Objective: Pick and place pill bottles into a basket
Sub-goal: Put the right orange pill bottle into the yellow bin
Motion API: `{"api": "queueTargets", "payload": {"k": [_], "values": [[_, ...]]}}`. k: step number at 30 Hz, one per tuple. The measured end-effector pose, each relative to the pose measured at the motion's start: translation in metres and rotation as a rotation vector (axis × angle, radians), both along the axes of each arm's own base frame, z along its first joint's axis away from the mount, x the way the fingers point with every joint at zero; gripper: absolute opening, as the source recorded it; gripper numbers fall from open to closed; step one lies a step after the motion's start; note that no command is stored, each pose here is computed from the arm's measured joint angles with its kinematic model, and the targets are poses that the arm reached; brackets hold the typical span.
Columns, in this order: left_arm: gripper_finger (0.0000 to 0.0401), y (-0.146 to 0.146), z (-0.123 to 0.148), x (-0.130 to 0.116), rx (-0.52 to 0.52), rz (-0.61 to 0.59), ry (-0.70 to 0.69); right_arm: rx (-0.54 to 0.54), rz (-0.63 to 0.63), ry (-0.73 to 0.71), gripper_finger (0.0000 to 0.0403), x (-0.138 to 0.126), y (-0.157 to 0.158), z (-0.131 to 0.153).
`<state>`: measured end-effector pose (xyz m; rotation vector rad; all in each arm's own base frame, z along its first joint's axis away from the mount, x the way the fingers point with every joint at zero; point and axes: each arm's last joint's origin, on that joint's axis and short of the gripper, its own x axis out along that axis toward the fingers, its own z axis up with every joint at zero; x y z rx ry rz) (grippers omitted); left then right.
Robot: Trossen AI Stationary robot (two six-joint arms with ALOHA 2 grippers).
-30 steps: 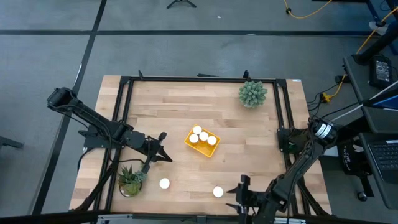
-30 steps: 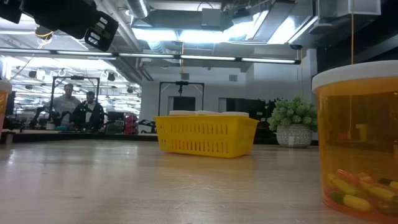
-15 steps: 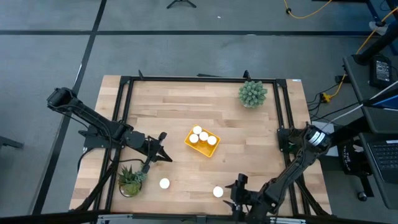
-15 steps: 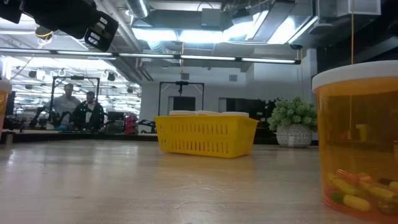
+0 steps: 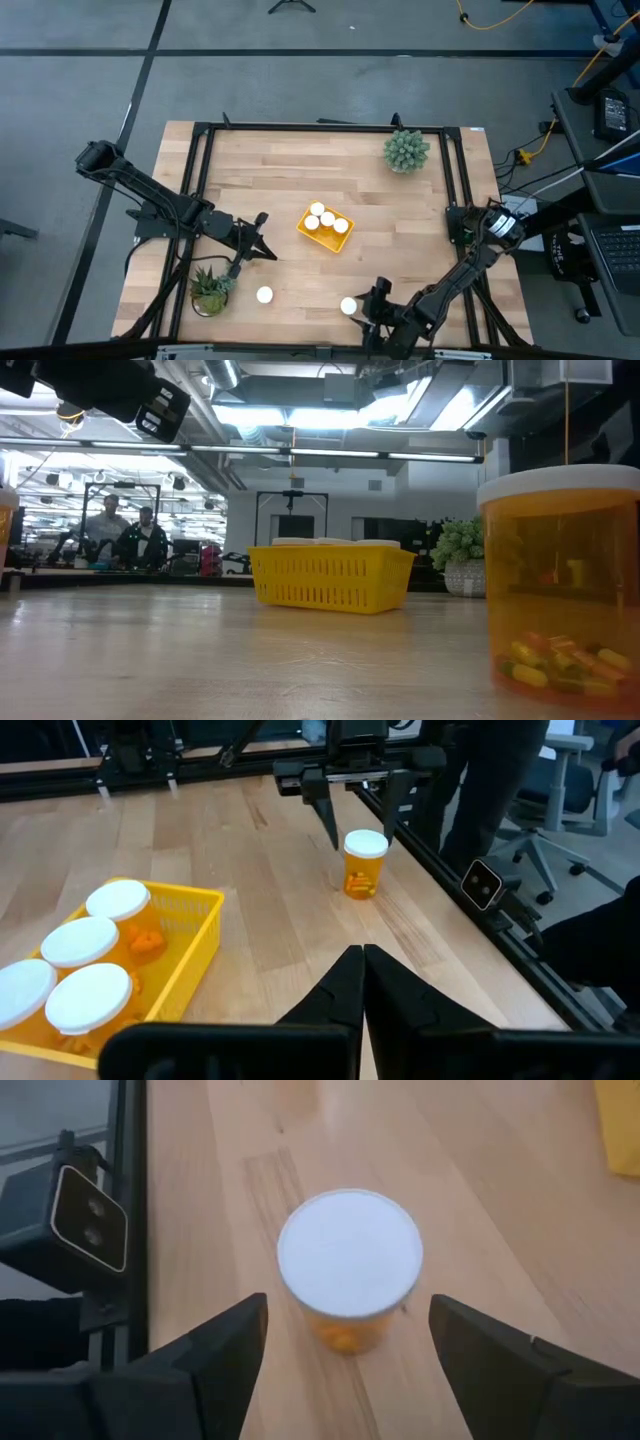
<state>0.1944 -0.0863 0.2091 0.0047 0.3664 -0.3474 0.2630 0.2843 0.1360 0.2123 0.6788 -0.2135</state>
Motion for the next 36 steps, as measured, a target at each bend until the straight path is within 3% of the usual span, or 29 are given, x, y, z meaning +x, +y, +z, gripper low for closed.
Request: {"api": "queueTargets", "payload": {"k": [36], "values": [[0.0006, 0.0, -0.001, 0.0, 0.003, 0.0, 0.007, 0.008, 0.052, 0.011, 0.0281, 0.019, -0.011, 0.002]]}}
